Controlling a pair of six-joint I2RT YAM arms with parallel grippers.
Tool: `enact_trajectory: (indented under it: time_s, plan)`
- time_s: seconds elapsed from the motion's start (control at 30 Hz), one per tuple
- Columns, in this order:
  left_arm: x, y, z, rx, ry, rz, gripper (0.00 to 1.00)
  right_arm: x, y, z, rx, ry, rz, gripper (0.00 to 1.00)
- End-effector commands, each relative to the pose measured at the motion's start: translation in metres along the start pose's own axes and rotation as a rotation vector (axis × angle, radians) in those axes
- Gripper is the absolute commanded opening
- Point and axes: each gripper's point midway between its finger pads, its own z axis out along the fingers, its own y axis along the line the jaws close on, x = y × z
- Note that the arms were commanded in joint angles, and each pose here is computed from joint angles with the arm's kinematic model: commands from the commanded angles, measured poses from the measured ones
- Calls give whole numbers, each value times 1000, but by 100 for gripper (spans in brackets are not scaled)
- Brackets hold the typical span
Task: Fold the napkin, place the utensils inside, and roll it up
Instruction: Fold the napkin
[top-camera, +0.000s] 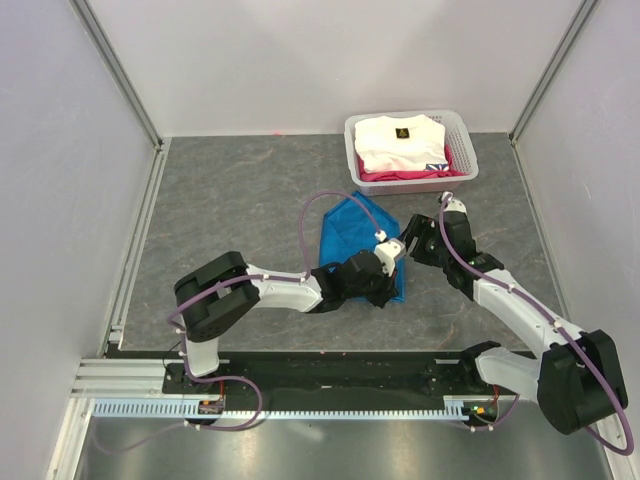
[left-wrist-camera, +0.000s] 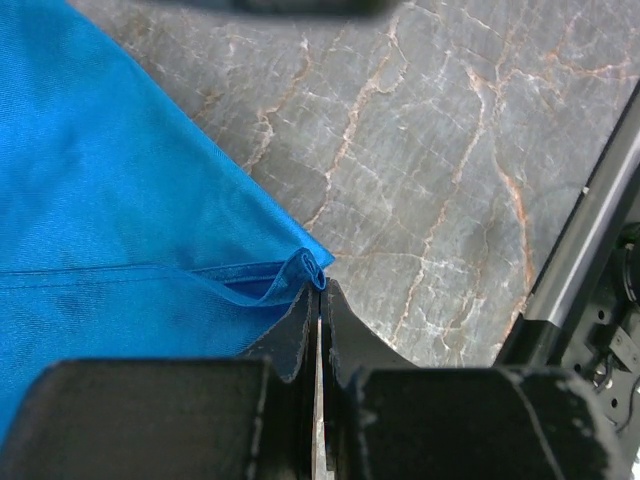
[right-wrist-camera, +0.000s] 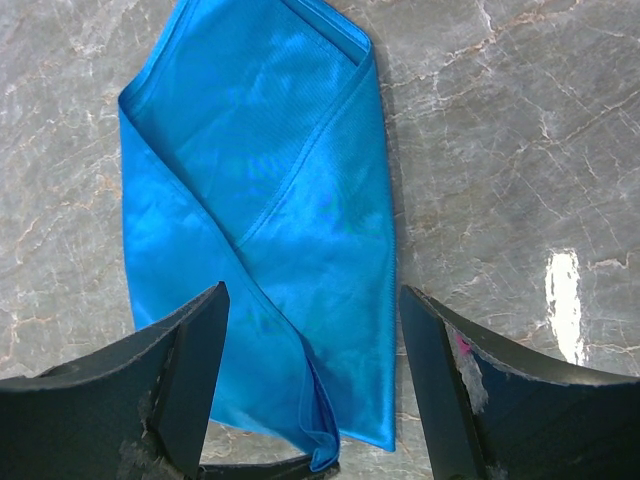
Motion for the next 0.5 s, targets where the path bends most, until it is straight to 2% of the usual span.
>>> enact_trajectory:
  time_s: [0.0,0.13,0.23,0.27,0.33,0.37,0.43,0.47]
  plan:
    - [-28,-3,9,-24,-95,17,2,2,-4,1,2,-7,3,78]
    - [-30,-2,14,-30,-97,12,2,4,-7,-2,11,-9,7,77]
    - [-24,-6,17,-4,-76,14,13,6,-9,-3,17,-4,8,78]
    - [-26,-9,15,3,-80,5,24,6,-10,-4,23,-3,9,78]
    - [-28,-10,10,7,-87,1,34,5,-12,-5,35,-5,8,78]
    - [-39,-13,2,8,-113,-3,52,4,-12,-6,42,-9,4,78]
    - [-49,-15,-8,6,-135,-2,66,-3,-16,-11,69,-28,1,78]
    - [-53,-15,-14,-2,-147,0,78,-7,-17,-13,77,-39,-5,78]
